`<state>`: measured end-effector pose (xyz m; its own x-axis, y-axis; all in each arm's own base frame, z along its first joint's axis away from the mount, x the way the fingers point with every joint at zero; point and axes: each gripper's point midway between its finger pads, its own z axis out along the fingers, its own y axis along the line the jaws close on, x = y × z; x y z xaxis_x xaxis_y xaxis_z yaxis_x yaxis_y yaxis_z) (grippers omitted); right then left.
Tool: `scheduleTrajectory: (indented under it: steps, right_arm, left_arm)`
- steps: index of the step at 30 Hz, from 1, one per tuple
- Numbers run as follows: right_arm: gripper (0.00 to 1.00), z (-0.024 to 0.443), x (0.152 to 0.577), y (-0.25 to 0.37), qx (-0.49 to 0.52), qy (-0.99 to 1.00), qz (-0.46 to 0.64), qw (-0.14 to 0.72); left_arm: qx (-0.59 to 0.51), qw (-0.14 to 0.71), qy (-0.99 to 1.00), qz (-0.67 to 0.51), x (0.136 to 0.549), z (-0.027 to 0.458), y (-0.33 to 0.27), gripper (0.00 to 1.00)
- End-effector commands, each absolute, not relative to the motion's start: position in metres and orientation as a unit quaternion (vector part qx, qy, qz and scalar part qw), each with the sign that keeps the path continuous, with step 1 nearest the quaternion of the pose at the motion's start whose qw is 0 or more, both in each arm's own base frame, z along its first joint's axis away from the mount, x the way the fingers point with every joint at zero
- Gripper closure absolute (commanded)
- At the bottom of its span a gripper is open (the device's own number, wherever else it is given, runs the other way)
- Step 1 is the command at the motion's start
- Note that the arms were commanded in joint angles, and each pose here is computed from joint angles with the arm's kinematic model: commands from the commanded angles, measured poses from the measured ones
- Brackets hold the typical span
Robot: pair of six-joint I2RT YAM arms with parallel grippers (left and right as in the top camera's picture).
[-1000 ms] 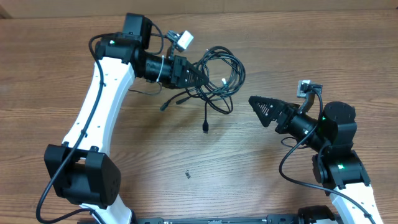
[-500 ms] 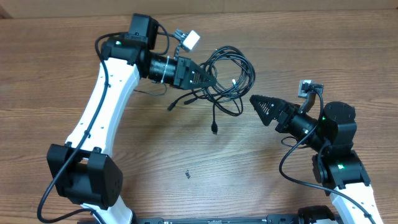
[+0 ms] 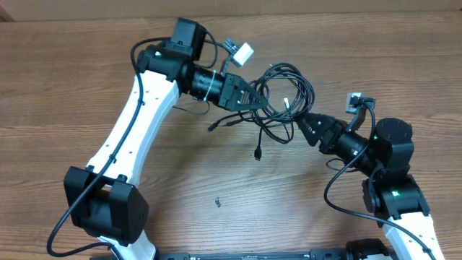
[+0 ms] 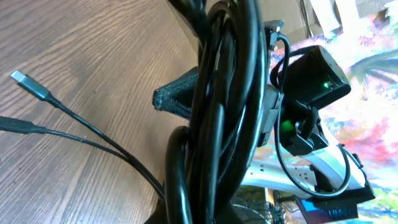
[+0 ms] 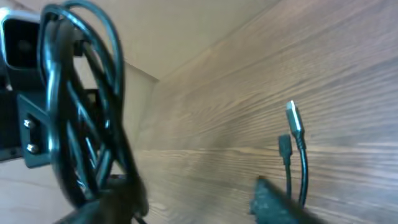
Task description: Untangle cables
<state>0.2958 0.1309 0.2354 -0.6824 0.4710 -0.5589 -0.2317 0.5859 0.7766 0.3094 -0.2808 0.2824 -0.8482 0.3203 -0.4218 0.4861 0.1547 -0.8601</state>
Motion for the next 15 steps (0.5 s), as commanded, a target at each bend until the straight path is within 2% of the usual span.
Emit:
scheduleTrajectory:
  steps: [1,2,3,9,15]
  right_arm:
    - [0.81,0.247,0.299,0.128,0.075,0.793,0.447,0.407]
    - [0.94,0.247,0.299,0.128,0.075,0.793,0.447,0.407]
    - [0.96,0.247,0.299,0.128,0.075,0.793,0.447,0.407]
    - [0.96,0.247,0.299,0.128,0.075,0.794,0.447,0.406]
    - [0.96,0.247,0.299,0.128,0.075,0.794,0.447,0.406]
  left_arm:
    - [0.287,0.076,0.737,-0.607,0.296,0.303,-0.287,0.96]
    - [0.288,0.076,0.737,-0.607,0.296,0.303,-0.288,0.96]
    - [0.288,0.076,0.738,-0.606,0.296,0.302,-0.288,0.96]
    - [0.286,0.103,0.741,-0.599,0.312,0.304,-0.289,0.96]
    - [0.16,0.114,0.83,-0.522,0.358,0.281,-0.278,0.96]
